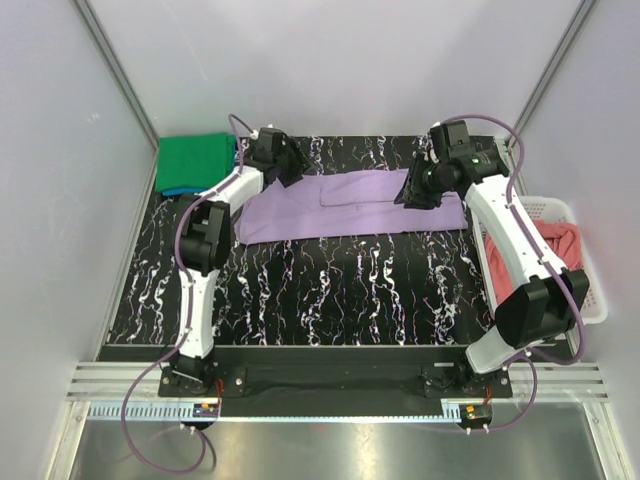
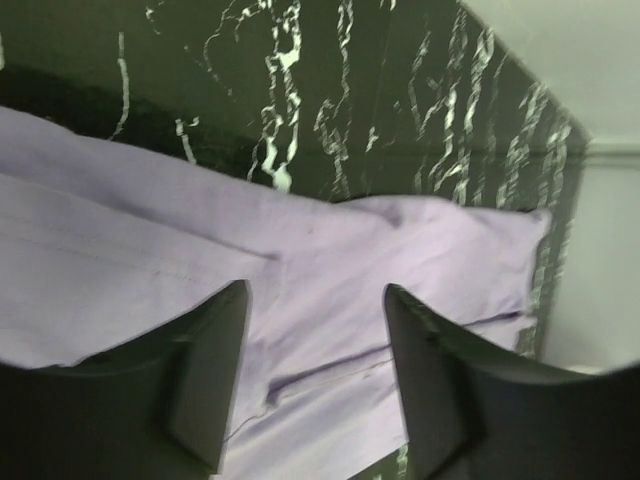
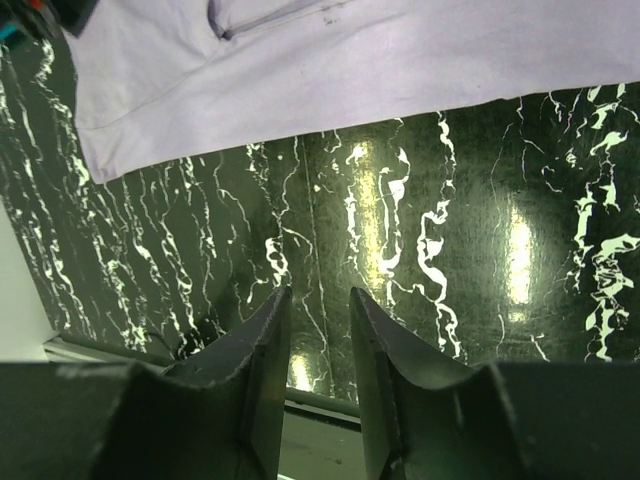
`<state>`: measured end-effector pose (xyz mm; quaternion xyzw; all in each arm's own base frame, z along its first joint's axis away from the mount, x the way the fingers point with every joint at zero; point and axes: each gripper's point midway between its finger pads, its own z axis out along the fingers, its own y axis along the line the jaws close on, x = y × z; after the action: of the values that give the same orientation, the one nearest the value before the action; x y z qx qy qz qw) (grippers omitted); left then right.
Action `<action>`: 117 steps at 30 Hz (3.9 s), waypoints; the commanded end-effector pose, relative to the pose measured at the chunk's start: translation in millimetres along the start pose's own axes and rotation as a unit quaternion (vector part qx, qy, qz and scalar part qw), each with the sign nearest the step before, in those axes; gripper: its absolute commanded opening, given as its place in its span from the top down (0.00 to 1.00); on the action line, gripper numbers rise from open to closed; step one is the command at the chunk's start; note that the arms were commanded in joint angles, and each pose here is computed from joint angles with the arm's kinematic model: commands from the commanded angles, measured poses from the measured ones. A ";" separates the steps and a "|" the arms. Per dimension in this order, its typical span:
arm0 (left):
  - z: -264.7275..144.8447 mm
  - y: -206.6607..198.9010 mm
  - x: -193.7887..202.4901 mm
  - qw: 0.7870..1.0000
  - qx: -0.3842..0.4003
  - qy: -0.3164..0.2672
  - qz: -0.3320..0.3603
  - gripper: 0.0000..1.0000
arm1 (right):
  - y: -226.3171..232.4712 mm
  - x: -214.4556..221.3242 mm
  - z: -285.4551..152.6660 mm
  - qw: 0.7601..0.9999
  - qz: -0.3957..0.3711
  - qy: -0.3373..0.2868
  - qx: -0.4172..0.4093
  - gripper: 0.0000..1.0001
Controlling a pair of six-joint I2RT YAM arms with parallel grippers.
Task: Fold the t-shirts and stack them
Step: Fold the tshirt
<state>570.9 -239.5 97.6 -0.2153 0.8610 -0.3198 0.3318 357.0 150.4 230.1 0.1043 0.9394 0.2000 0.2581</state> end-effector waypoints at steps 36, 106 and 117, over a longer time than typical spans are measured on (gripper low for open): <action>-155.4 201.2 40.9 0.951 -0.304 0.019 -0.046 0.43 | -103.9 -93.8 119.3 0.990 0.037 -0.041 0.127 0.63; -293.2 160.6 87.5 0.983 -0.176 0.043 0.002 0.36 | -61.3 248.6 83.2 0.953 0.182 0.115 0.213 0.64; -292.7 132.0 83.7 0.996 -0.091 -0.020 -0.019 0.34 | -37.7 167.3 43.2 0.974 -0.056 0.028 0.217 0.61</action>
<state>261.6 -70.9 114.9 -0.2691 0.9000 -0.2103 0.2710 216.2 200.5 94.5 0.1689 0.9708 0.0411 0.1651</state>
